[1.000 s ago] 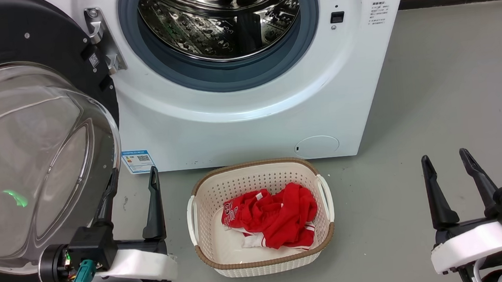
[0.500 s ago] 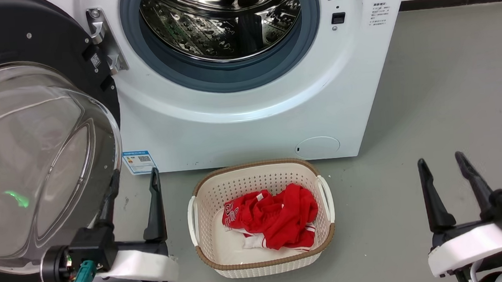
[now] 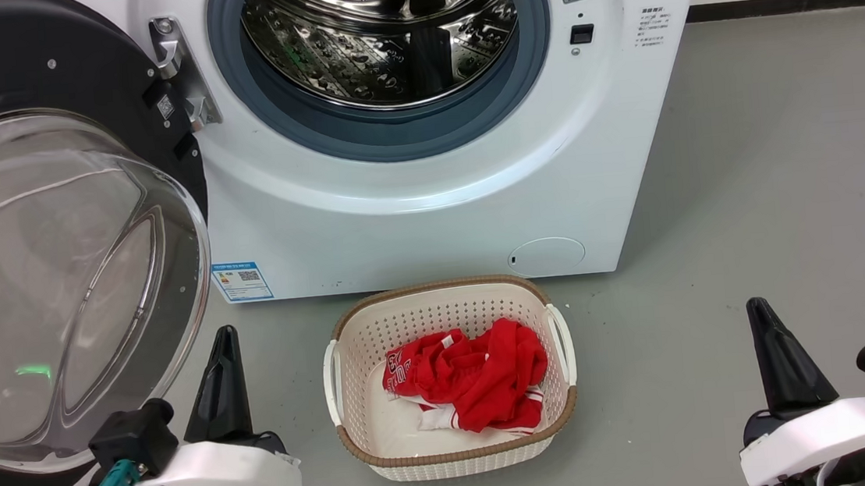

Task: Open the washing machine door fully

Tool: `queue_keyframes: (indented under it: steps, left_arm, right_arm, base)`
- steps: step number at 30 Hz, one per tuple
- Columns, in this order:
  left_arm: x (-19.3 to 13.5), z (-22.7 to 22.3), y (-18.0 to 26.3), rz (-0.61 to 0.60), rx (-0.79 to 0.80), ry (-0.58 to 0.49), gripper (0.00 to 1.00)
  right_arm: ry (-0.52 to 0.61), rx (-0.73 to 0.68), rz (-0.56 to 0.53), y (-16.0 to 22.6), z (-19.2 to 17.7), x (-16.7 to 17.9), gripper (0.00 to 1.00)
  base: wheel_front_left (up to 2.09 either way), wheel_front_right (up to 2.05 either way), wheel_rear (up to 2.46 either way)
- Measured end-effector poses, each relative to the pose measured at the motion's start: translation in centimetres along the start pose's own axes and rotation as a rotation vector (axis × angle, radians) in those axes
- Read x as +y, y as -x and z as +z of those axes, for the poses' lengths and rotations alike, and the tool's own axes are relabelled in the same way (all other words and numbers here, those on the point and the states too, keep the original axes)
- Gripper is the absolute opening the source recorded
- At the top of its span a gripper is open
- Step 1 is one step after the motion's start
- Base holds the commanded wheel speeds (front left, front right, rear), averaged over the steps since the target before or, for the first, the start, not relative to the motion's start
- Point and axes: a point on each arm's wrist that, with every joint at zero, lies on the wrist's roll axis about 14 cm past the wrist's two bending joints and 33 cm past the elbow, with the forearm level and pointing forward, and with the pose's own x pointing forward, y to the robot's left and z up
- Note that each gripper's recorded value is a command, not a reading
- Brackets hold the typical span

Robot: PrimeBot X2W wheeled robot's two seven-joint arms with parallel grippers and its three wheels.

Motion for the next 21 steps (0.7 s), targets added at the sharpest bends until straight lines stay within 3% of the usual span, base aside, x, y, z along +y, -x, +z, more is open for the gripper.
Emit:
queue_keyframes:
  steps: [21]
  left_arm:
    - [1.4,-0.9,0.2,0.078,0.050,0.372,0.00]
  right_arm:
    - [-0.378,-0.001,-0.038,-0.5,-0.1,-0.9,0.00]
  base:
    - [0.00,0.00,0.00]
